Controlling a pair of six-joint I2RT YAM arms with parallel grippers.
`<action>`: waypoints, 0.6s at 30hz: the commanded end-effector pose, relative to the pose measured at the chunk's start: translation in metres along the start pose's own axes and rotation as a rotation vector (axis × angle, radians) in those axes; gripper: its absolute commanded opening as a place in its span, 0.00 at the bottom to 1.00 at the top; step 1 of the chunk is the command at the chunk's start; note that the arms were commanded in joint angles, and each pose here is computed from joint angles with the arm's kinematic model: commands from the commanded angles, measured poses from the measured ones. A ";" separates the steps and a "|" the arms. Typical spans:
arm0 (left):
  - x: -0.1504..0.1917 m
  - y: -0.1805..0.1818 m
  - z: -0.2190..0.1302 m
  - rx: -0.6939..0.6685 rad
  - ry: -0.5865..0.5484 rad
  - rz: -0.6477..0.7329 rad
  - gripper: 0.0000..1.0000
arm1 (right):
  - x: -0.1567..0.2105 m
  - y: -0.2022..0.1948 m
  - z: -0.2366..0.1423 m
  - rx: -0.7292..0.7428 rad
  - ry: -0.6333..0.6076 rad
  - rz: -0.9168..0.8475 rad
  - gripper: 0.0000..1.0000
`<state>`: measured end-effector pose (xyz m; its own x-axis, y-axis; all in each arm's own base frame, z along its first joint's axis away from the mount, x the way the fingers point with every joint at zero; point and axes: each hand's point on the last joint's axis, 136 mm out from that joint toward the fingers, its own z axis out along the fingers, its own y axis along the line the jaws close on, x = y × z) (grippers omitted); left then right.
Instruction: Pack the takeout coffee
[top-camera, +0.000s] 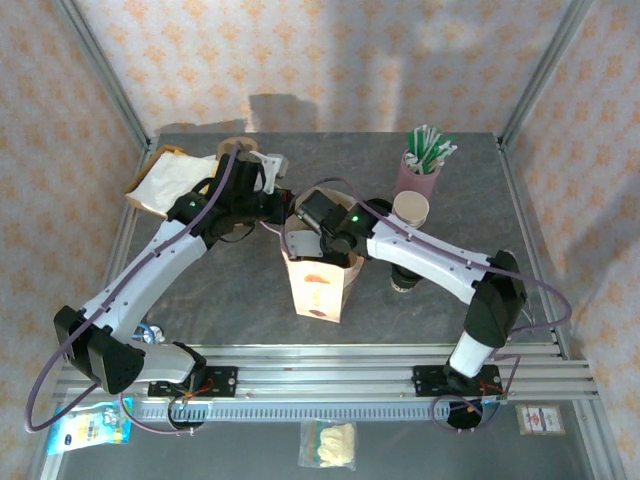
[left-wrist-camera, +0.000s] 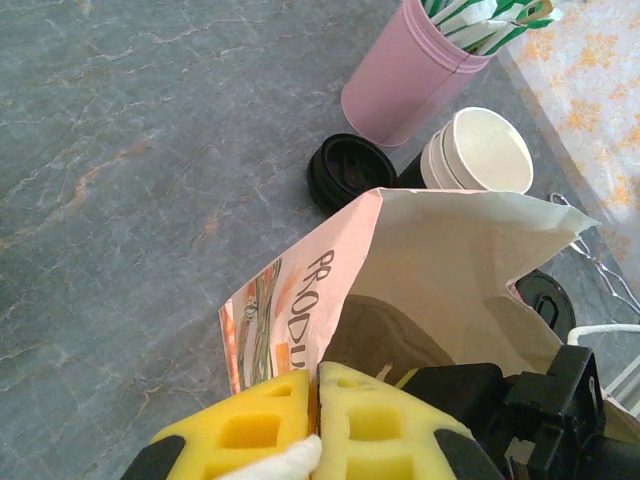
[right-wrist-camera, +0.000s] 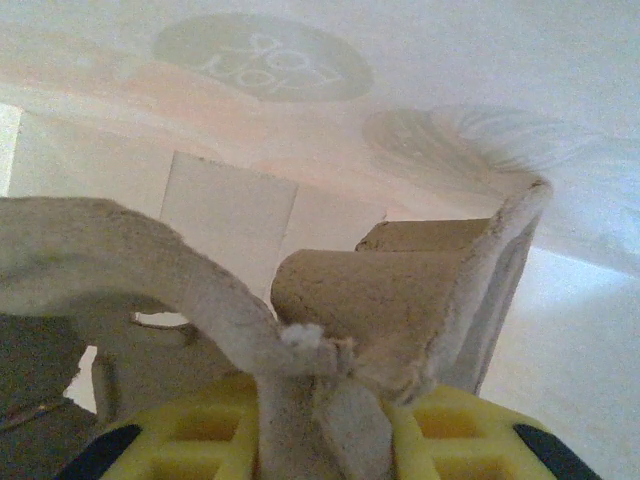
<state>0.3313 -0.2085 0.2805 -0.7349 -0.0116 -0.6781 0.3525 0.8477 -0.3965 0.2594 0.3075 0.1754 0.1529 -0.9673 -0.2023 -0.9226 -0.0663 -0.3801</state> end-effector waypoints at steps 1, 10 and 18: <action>-0.008 0.001 0.002 -0.005 -0.011 0.021 0.00 | -0.010 -0.003 -0.016 0.010 -0.037 -0.024 0.27; -0.004 0.001 0.002 0.002 -0.010 0.019 0.00 | 0.002 0.006 0.004 -0.031 0.041 0.016 0.28; -0.004 0.004 0.000 -0.013 -0.023 0.017 0.00 | 0.017 0.006 -0.014 0.010 0.060 0.058 0.28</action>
<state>0.3322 -0.2086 0.2799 -0.7341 -0.0104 -0.6790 0.3531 0.8482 -0.3948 0.2593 0.3021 0.1703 0.1102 -0.9779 -0.1777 -0.9292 -0.0379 -0.3677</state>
